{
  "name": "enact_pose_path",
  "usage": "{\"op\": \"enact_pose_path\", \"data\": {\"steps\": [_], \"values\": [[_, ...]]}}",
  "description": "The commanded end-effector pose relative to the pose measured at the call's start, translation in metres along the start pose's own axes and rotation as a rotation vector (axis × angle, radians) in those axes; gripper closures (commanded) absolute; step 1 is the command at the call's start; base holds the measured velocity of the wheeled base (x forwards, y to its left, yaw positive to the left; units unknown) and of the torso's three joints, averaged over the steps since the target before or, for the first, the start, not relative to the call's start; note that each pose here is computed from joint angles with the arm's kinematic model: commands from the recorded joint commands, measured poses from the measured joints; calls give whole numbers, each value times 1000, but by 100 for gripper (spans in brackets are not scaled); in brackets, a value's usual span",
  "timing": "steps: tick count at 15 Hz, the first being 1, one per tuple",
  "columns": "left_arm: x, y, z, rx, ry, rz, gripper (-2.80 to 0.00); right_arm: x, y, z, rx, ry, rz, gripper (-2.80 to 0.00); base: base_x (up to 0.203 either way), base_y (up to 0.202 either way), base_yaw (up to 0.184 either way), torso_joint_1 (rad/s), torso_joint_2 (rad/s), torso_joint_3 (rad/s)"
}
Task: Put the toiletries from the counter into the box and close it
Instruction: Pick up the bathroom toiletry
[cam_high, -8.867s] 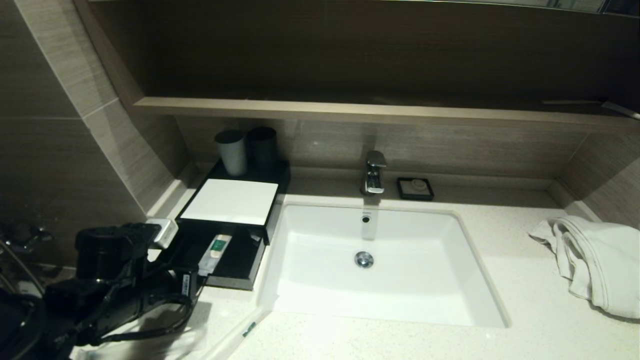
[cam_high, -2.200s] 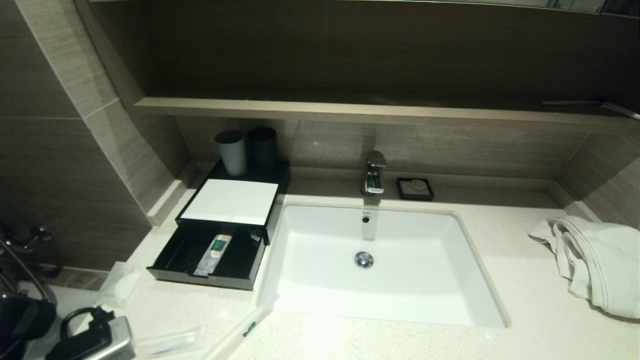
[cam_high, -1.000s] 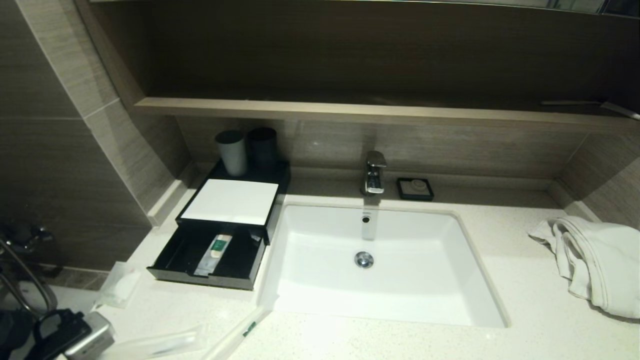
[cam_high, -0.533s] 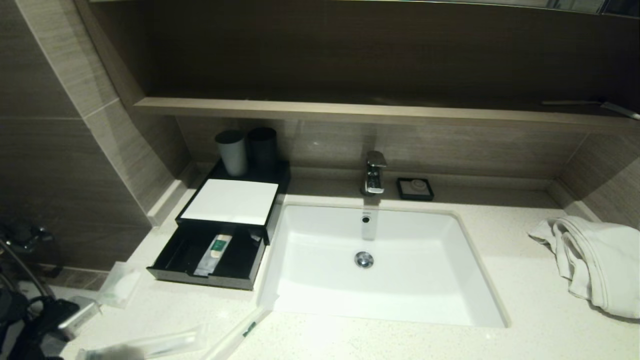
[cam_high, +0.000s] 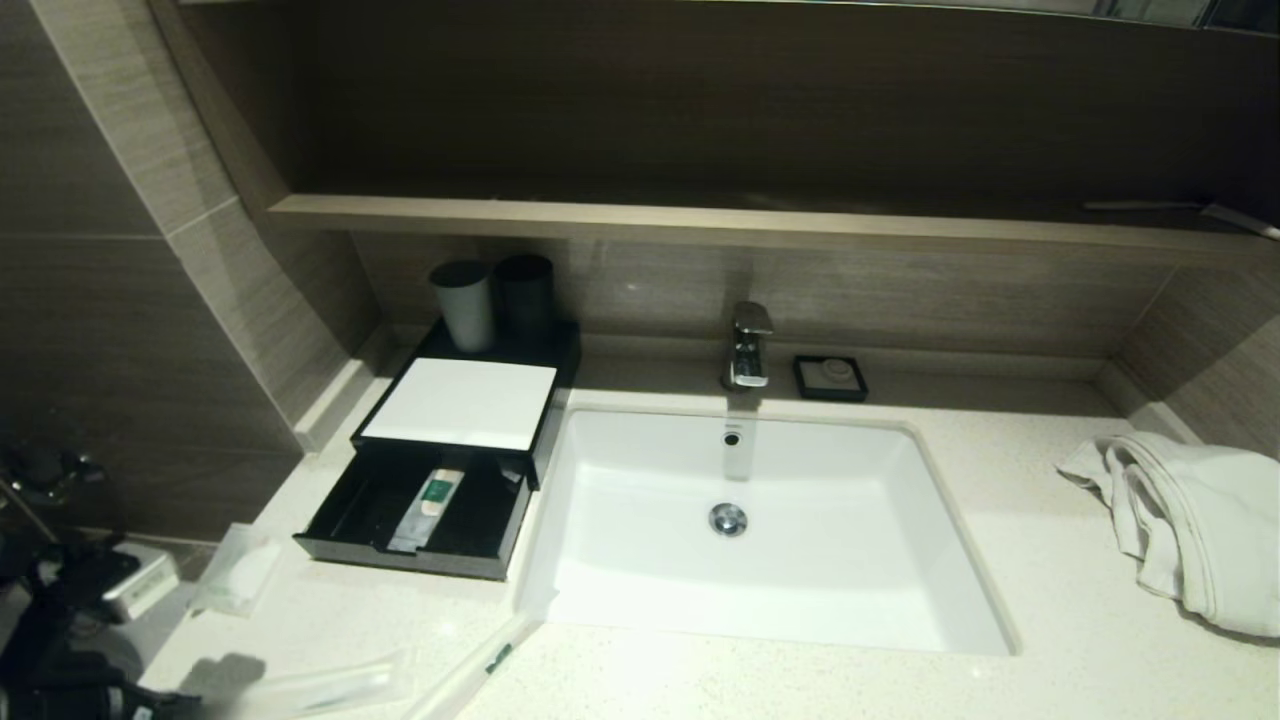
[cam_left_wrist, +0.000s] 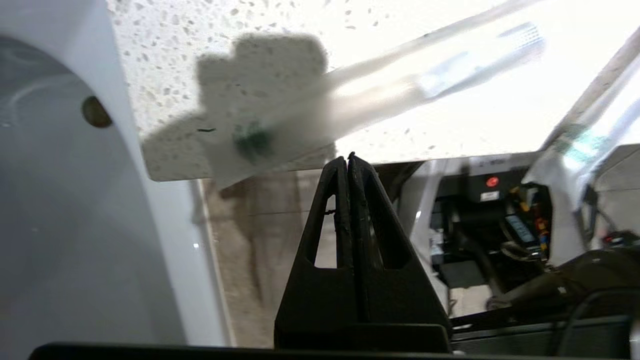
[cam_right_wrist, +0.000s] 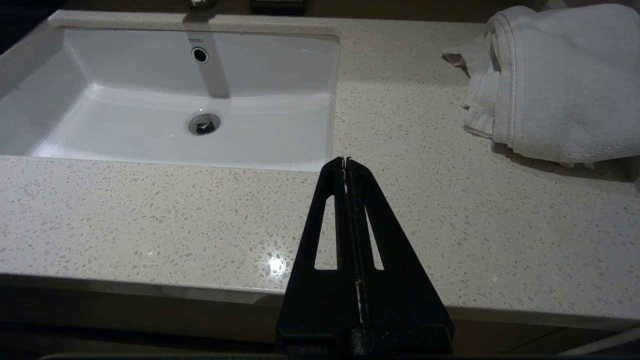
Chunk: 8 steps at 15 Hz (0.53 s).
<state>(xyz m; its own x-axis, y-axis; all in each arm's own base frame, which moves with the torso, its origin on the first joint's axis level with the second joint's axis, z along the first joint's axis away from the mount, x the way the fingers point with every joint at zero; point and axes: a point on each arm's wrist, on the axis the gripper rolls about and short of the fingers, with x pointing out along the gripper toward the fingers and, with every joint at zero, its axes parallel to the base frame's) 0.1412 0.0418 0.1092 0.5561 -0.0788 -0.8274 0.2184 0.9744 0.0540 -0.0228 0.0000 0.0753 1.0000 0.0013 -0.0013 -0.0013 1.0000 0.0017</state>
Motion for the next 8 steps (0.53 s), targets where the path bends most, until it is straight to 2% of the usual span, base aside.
{"op": "enact_pose_path", "data": {"steps": [1,5,6,7,8], "values": [[5,12,0,63,27,17,0,0,0,0,0,0,0,0,0,0,0,0,0,0],[15,32,10,164,55,24,0,0,0,0,0,0,0,0,0,0,0,0,0,0],[17,36,8,211,67,24,0,0,0,0,0,0,0,0,0,0,0,0,0,0],[19,41,5,288,81,23,0,0,0,0,0,0,0,0,0,0,0,0,0,0],[22,46,3,327,97,15,0,0,0,0,0,0,0,0,0,0,0,0,0,0]]}}
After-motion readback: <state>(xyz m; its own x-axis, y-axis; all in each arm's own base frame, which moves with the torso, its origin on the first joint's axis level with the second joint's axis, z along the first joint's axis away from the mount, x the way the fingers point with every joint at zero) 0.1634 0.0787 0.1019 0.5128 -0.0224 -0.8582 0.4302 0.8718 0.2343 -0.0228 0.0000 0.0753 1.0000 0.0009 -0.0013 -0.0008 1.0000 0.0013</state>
